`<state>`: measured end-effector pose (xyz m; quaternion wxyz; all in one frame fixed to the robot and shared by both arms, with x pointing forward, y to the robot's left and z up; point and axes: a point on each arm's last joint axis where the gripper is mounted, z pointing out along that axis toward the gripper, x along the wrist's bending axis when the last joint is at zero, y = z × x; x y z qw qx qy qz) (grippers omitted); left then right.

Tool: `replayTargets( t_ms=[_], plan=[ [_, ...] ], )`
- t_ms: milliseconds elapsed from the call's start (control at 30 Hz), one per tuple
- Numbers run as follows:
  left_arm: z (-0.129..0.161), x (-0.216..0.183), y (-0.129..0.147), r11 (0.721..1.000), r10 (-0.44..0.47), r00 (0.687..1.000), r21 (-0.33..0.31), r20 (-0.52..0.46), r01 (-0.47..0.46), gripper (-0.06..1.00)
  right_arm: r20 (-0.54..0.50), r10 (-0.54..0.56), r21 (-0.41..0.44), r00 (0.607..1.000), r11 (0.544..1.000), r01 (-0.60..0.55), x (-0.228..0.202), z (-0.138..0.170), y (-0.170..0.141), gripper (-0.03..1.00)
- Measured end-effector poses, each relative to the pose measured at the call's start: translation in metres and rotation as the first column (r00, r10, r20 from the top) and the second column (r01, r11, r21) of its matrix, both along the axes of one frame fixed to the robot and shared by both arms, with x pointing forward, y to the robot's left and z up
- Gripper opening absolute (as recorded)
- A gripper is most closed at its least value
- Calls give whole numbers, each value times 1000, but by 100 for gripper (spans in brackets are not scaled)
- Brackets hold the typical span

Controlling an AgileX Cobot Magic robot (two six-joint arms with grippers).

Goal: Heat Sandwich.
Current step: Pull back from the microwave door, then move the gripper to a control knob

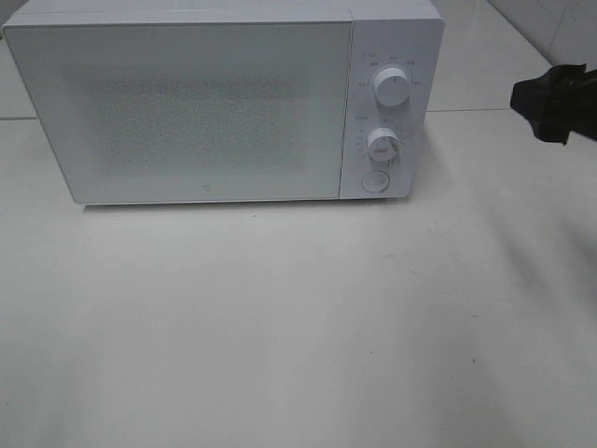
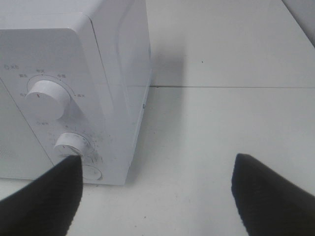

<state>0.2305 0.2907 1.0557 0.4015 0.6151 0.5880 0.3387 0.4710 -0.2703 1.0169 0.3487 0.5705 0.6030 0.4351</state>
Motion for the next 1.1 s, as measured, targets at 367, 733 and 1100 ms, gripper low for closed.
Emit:
replayTargets(
  t_ms=[367,733,1100],
  plan=[
    [0,0,0,1000,0,1000,0,0,0,97,63,89,-52,994,995,-85,3,-39,39,76],
    [0,0,0,1000,0,1000,0,0,0,97,113,19,-64,993,998,-12,-1,-61,73,76],
    [0,0,0,1000,0,1000,0,0,0,97,127,-21,-80,992,996,31,-6,-82,94,76]
  ],
)
